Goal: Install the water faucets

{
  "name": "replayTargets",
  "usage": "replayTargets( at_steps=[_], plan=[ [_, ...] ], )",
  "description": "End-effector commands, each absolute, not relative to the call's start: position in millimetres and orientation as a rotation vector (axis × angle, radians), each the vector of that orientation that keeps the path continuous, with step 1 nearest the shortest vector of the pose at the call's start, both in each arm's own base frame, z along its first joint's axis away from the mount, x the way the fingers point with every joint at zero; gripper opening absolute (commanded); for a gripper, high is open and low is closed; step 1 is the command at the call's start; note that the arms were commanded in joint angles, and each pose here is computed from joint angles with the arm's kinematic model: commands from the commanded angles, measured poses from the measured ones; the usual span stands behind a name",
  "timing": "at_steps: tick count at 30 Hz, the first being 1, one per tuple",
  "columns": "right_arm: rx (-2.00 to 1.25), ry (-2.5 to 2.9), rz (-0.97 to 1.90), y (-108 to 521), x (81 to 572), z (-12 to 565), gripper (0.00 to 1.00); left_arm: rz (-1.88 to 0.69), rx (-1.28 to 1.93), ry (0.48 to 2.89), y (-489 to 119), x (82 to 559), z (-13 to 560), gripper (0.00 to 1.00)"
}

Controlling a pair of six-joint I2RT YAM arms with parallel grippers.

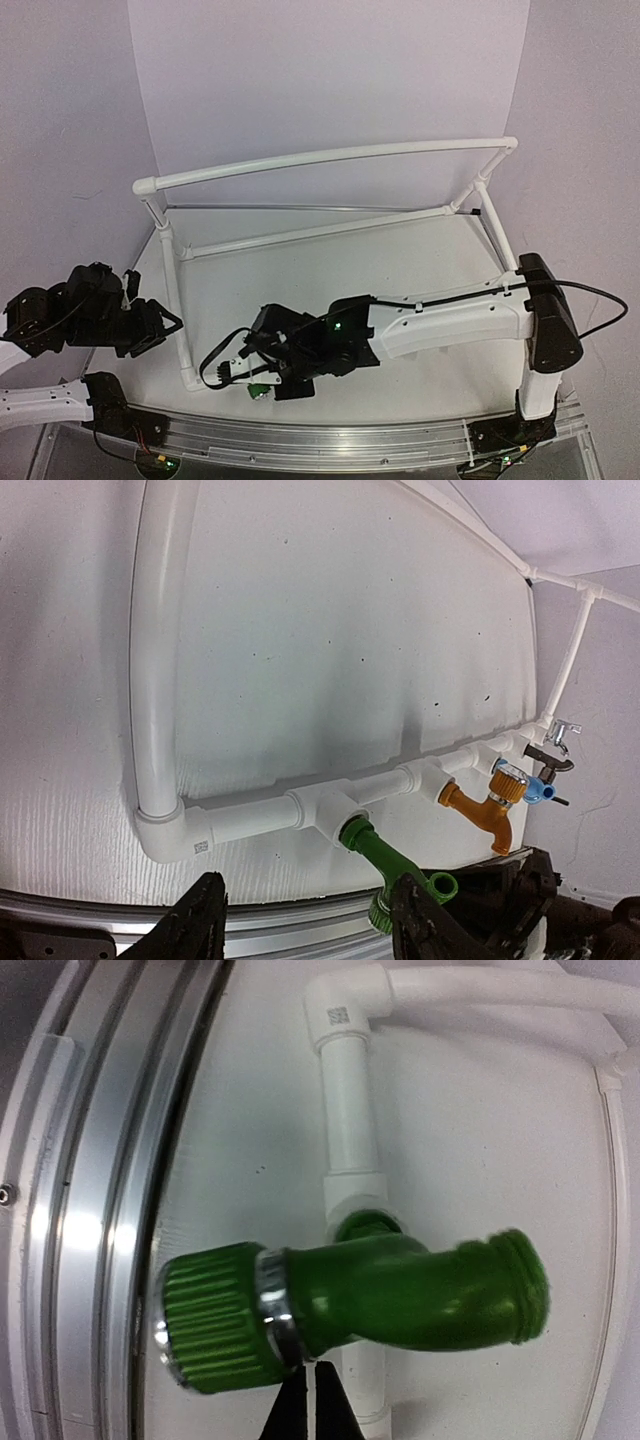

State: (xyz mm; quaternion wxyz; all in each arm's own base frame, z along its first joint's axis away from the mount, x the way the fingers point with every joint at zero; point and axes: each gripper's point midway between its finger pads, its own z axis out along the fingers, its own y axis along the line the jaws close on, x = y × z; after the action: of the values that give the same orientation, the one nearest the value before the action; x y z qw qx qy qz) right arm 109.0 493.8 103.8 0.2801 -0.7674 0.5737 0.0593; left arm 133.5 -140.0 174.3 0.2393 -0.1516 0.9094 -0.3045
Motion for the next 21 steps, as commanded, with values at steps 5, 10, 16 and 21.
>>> replayTargets(
  at_steps=[5, 10, 16, 21],
  plan=[
    [-2.034, 1.464, 0.248, 524.8, 63.0, 112.9, 0.04, -0.857, -0.412, 2.436, -136.0, 135.5, 190.9, 0.57],
    [-1.913, 1.472, 0.134, 549.2, 79.2, 114.9, 0.03, -0.863, -0.419, 2.434, -134.9, 134.5, 191.5, 0.57],
    [-1.833, 1.471, 0.028, 563.8, 98.2, 117.9, 0.03, -0.876, -0.431, 2.423, -131.3, 132.3, 193.6, 0.57],
    [-1.785, 1.448, -0.009, 571.6, 107.8, 133.3, 0.03, -0.87, -0.433, 2.427, -131.3, 132.5, 190.4, 0.57]
  ],
)
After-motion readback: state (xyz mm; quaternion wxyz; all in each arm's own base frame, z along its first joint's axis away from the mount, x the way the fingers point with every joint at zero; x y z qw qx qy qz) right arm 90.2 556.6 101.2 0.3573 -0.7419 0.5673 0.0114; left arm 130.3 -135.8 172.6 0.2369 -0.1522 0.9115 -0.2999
